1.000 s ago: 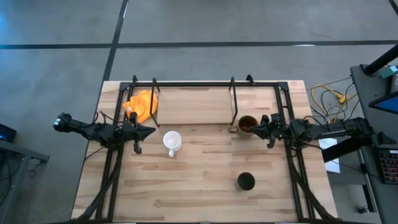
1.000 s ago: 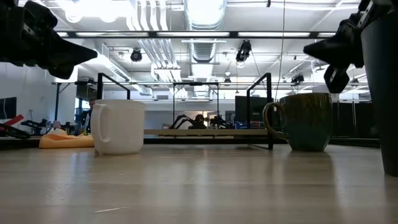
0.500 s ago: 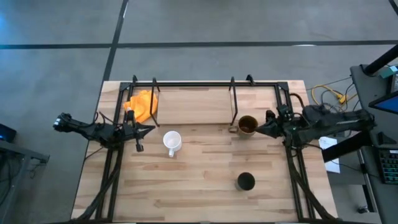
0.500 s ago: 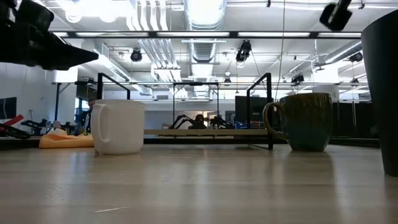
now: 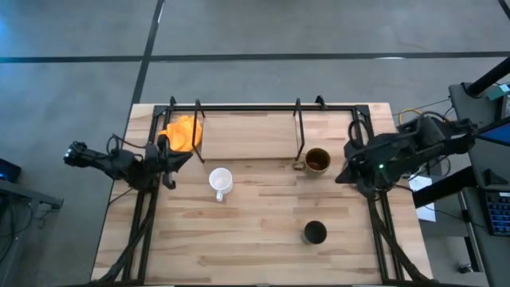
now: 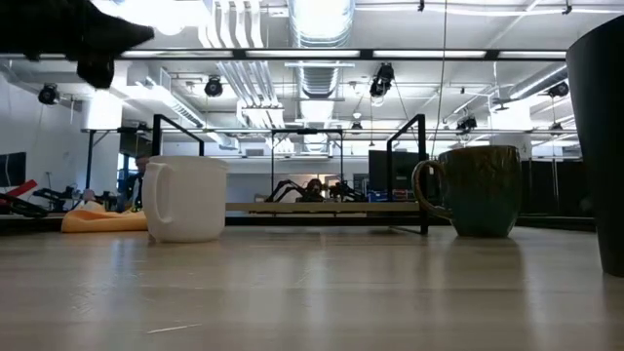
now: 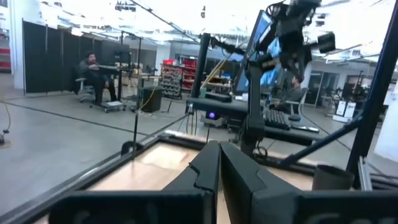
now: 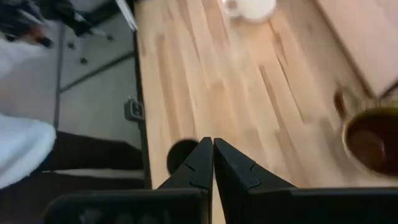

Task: Stack small to large cups/mugs on shelf
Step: Put the black cup on the shelf

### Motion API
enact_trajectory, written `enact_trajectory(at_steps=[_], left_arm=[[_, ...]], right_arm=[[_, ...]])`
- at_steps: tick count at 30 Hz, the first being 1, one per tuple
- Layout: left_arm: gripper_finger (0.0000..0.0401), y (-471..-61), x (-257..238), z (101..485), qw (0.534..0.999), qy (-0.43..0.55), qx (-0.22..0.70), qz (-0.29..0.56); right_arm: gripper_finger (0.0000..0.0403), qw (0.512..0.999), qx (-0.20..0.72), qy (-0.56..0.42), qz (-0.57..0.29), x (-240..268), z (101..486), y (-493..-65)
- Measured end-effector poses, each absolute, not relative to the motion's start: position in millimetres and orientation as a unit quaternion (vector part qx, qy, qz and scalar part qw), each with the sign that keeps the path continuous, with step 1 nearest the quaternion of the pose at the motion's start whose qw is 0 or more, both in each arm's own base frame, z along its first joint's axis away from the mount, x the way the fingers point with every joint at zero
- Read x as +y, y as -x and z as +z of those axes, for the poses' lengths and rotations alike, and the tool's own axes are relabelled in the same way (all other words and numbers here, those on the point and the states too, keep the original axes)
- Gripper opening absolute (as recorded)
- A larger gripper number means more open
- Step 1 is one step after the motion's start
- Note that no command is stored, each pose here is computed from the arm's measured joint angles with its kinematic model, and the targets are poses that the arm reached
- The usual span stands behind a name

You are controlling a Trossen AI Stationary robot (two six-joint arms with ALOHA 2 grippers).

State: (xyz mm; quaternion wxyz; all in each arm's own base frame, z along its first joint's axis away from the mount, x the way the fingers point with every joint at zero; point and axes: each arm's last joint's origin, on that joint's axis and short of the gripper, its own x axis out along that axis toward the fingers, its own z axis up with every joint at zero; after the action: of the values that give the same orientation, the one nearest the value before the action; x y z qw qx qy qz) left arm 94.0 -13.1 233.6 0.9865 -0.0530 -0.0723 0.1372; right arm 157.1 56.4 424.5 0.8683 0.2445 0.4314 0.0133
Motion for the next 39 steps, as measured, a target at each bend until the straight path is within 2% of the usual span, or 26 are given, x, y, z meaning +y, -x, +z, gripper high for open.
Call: enact_trajectory(at_steps=[3, 8, 15, 22, 31, 39], left_arm=[[0.0000, -97.0, -14.1, 253.9, 0.986, 0.054, -0.076, 0.137], [0.0000, -101.4, -15.5, 282.7, 0.985, 0.061, -0.086, 0.136], [0.0000, -100.5, -15.2, 309.5, 0.983, 0.069, -0.107, 0.135], [0.0000, -90.0, -12.0, 322.1, 0.978, 0.082, -0.137, 0.133], [0.0000, -80.1, -9.1, 323.9, 0.975, 0.095, -0.158, 0.126], [0.0000, -78.3, -8.6, 325.5, 0.974, 0.098, -0.163, 0.125]], right_arm=[[0.0009, 0.826, 0.498, -0.265, 0.000, 66.7, 421.4, -174.7], [0.0013, 0.736, 0.634, -0.230, -0.055, 78.0, 390.3, -197.6], [0.0035, 0.656, 0.703, -0.233, -0.144, 87.2, 335.7, -236.3], [0.0046, 0.604, 0.757, -0.218, -0.123, 98.3, 304.6, -259.5], [0.0080, 0.587, 0.771, -0.223, -0.106, 103.4, 298.4, -263.9], [0.0088, 0.630, 0.725, -0.244, -0.132, 117.5, 296.6, -270.7]])
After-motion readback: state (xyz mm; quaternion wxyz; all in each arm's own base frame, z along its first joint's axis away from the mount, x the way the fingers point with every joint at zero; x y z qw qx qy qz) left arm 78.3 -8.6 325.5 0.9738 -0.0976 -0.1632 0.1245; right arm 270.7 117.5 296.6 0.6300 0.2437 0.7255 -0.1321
